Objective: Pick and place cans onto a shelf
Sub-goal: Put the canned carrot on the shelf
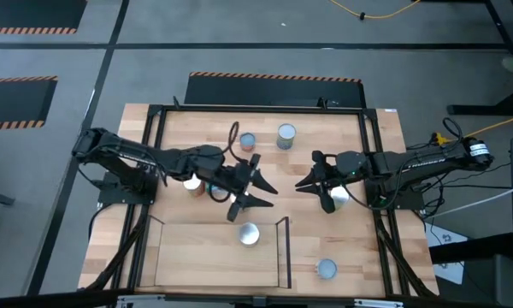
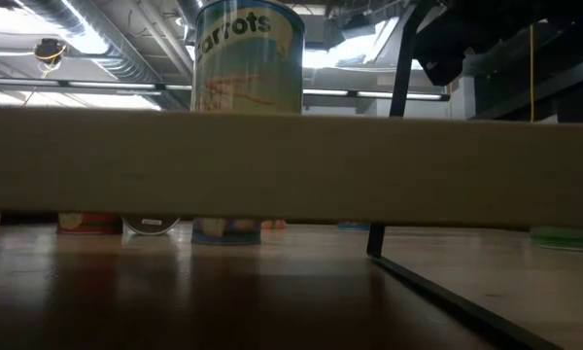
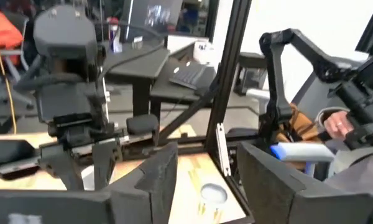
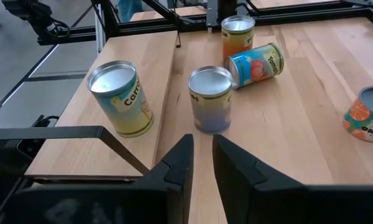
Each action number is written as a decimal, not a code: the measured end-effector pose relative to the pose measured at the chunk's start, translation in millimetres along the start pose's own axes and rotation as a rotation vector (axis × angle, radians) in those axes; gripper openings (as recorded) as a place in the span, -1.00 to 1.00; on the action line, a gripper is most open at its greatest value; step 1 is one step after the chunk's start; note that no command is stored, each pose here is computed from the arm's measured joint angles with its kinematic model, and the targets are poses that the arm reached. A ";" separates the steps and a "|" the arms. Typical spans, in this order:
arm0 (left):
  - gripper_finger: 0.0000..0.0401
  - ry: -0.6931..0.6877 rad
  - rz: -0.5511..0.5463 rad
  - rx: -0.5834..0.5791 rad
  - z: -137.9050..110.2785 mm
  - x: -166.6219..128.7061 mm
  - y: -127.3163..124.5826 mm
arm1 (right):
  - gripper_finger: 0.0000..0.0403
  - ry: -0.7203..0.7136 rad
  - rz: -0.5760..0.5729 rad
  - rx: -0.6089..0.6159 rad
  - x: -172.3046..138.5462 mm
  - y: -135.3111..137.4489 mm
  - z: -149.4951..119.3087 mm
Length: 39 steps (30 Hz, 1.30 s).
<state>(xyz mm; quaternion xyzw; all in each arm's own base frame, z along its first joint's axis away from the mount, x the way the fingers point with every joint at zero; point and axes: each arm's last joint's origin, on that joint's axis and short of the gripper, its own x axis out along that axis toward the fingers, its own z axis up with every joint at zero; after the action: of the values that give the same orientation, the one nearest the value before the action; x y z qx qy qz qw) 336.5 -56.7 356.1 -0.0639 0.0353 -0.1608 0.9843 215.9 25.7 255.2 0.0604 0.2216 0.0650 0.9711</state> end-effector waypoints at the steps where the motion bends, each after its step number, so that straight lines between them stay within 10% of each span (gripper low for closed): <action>1: -0.17 0.017 0.003 -0.003 1.9 0.8 -0.1 | -0.68 0.000 0.000 -0.008 0.0 0.0 0.0; 10: -0.17 0.281 0.110 -0.032 14.4 4.8 0.1 | -0.68 0.002 0.000 -0.013 0.0 0.0 -0.2; 39: -0.18 0.822 0.205 0.029 -79.5 35.1 -34.5 | -0.68 0.008 -0.001 -0.015 0.6 -0.2 -1.0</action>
<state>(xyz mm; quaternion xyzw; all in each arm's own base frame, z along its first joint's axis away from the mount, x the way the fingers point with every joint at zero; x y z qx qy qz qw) 351.7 -109.5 280.4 0.0234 0.4288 -0.0749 0.9000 216.0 25.7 254.0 0.0526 0.2253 0.0665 0.9706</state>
